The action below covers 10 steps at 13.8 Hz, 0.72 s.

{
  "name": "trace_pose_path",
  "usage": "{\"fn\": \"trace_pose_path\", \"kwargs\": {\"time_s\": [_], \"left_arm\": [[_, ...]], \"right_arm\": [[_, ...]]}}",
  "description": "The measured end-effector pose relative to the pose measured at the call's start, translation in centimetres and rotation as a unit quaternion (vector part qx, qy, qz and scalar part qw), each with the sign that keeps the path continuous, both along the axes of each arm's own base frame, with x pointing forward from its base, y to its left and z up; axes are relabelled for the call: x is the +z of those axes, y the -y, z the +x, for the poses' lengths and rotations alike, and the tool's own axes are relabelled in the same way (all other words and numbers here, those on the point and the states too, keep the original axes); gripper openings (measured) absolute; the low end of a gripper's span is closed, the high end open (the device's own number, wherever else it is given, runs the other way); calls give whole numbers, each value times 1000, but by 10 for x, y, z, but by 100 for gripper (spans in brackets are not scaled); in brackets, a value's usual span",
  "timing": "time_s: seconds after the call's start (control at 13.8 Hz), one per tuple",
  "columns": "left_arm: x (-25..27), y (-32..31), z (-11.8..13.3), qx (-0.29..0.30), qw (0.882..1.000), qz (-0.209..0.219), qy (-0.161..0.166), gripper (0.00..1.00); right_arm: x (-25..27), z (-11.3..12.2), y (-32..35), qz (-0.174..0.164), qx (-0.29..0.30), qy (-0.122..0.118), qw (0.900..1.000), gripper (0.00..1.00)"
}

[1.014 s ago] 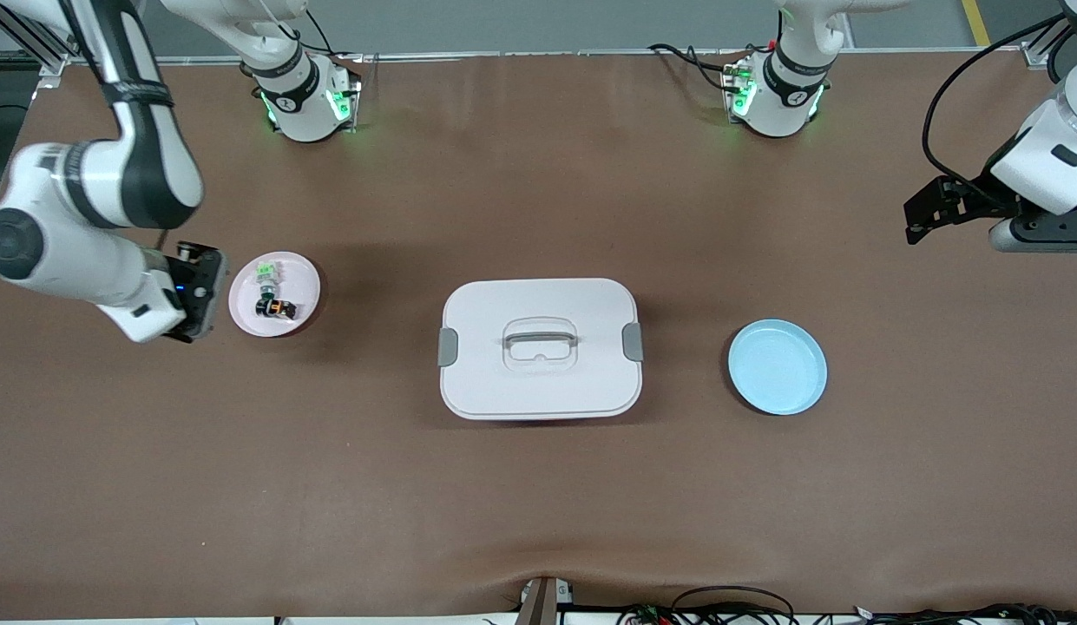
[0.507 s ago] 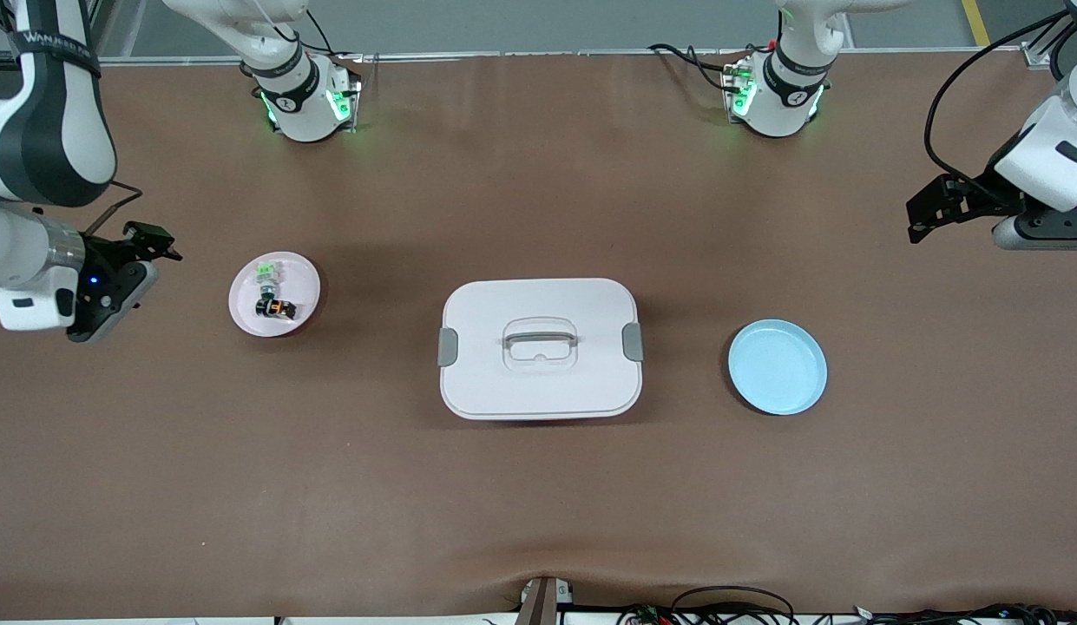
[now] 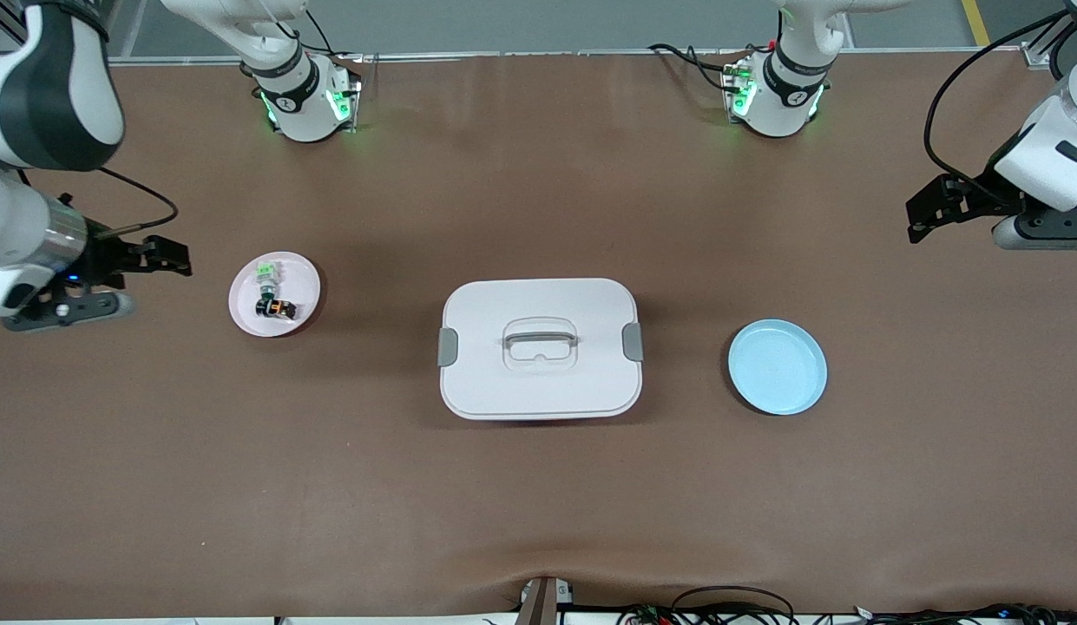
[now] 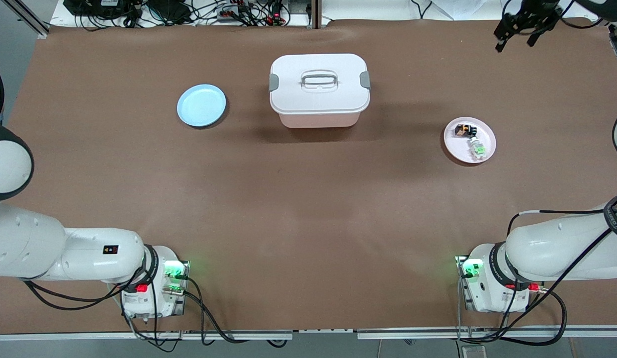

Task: Transfer orange switch to right arm and place

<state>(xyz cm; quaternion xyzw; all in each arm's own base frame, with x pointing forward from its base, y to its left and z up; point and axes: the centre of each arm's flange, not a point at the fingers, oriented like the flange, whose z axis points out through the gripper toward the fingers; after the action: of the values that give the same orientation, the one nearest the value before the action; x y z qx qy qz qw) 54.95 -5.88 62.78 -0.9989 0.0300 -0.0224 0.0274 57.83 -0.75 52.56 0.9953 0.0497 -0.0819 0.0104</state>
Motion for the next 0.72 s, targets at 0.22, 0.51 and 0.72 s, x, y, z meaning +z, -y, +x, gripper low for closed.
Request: {"fn": "trace_pose_path", "kwargs": {"time_s": [0.22,0.51,0.72], "left_arm": [[3,0,-1,0,1000,0,3,100],[8,1,-4,-1,1000,0,8,100],[14,1,-9,0,1000,0,9,100]], "right_arm": [[48,1,12,-8,-65,22,998,100],[100,-3,45,-1,-99,58,993,100],[109,-6,46,2,-102,55,993,100]]}}
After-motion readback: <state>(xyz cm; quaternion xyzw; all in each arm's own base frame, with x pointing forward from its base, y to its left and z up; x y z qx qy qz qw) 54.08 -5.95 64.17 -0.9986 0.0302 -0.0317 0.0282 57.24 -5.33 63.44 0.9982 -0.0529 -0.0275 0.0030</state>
